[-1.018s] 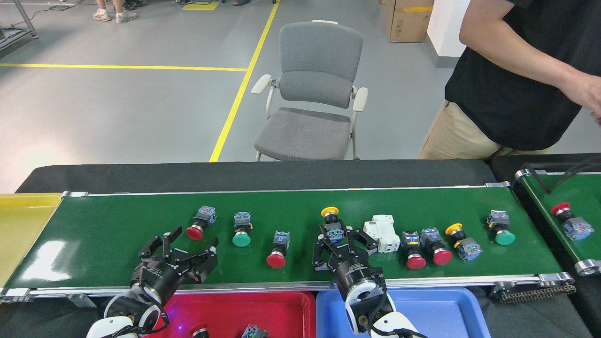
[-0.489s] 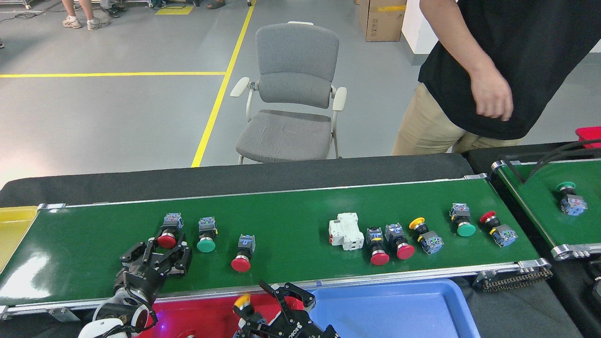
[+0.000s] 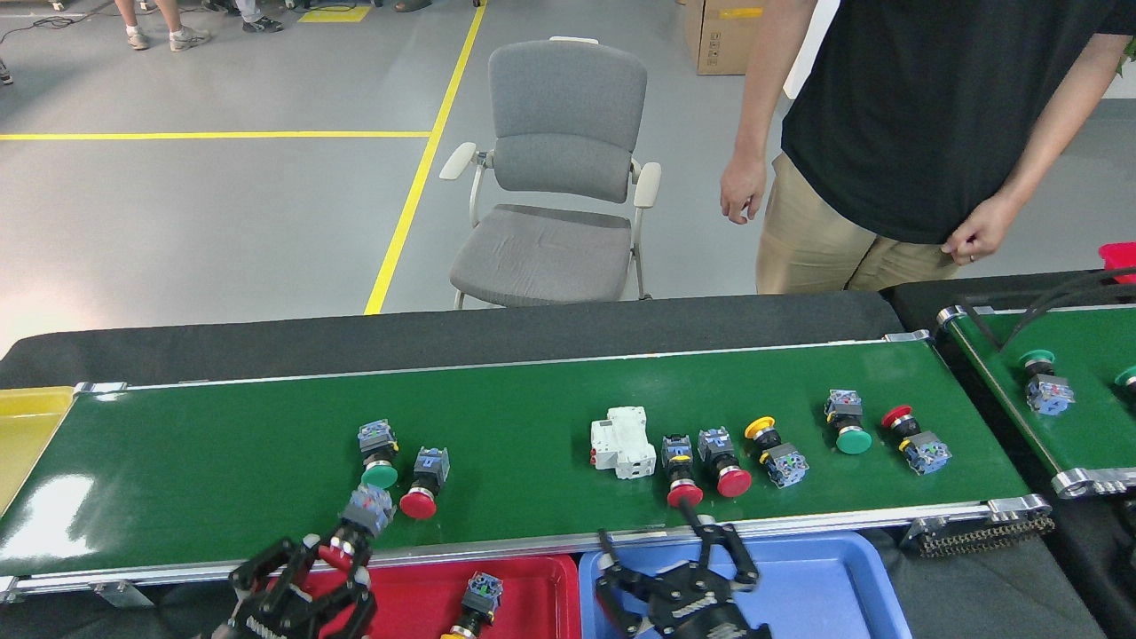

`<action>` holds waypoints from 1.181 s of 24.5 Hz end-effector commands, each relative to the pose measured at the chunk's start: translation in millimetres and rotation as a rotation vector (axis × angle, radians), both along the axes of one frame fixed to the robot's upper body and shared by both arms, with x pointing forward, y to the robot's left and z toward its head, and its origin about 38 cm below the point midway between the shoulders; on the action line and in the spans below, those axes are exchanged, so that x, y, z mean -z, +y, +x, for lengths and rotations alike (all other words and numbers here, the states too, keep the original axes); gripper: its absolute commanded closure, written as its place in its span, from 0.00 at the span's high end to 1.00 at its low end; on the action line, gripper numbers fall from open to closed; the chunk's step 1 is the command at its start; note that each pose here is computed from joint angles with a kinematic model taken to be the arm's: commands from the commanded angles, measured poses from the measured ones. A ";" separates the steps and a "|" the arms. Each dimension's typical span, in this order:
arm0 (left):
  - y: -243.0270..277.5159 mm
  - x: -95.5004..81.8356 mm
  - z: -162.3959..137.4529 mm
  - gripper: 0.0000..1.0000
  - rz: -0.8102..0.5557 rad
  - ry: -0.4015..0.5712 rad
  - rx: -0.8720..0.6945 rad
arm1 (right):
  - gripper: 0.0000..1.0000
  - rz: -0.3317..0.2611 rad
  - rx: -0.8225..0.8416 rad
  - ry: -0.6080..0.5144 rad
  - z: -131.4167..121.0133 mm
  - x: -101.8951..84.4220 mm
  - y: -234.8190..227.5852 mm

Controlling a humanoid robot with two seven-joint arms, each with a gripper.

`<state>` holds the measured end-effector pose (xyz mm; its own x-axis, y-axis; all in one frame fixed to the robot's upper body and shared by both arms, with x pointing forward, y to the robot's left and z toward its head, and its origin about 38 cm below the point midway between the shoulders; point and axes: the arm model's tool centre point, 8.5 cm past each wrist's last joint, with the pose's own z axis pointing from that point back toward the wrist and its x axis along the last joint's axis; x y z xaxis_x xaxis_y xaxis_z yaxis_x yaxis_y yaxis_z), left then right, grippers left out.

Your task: Pick switch part from conveyor to tray

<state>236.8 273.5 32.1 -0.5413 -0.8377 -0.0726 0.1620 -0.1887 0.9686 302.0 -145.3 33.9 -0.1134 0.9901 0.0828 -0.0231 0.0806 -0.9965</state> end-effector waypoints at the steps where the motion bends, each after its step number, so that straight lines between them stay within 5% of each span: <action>1: -2.3 -0.2 -9.9 1.00 -0.010 0.006 0.024 | 0.98 0.000 0.081 -0.040 0.5 -7.0 -19.8; 6: -1.9 1.3 -12.7 1.00 -0.026 0.010 0.002 | 0.98 -0.007 0.091 -0.014 -3.8 -1.6 -24.4; 13: 62.1 -13.7 2.8 1.00 -0.007 -0.098 -0.456 | 0.98 -0.013 -0.041 0.061 7.5 -6.1 17.0; 18: 62.7 -22.5 16.5 1.00 -0.009 -0.132 -0.457 | 0.98 -0.022 -0.132 0.058 25.6 -18.0 51.4; 24: 67.0 -26.5 76.5 1.00 0.048 -0.158 -0.448 | 0.98 -0.033 -0.163 0.081 39.8 -17.7 69.7; 29: 40.6 -24.7 88.3 1.00 0.040 -0.142 -0.298 | 0.98 -0.040 -0.172 0.102 57.5 -12.7 84.6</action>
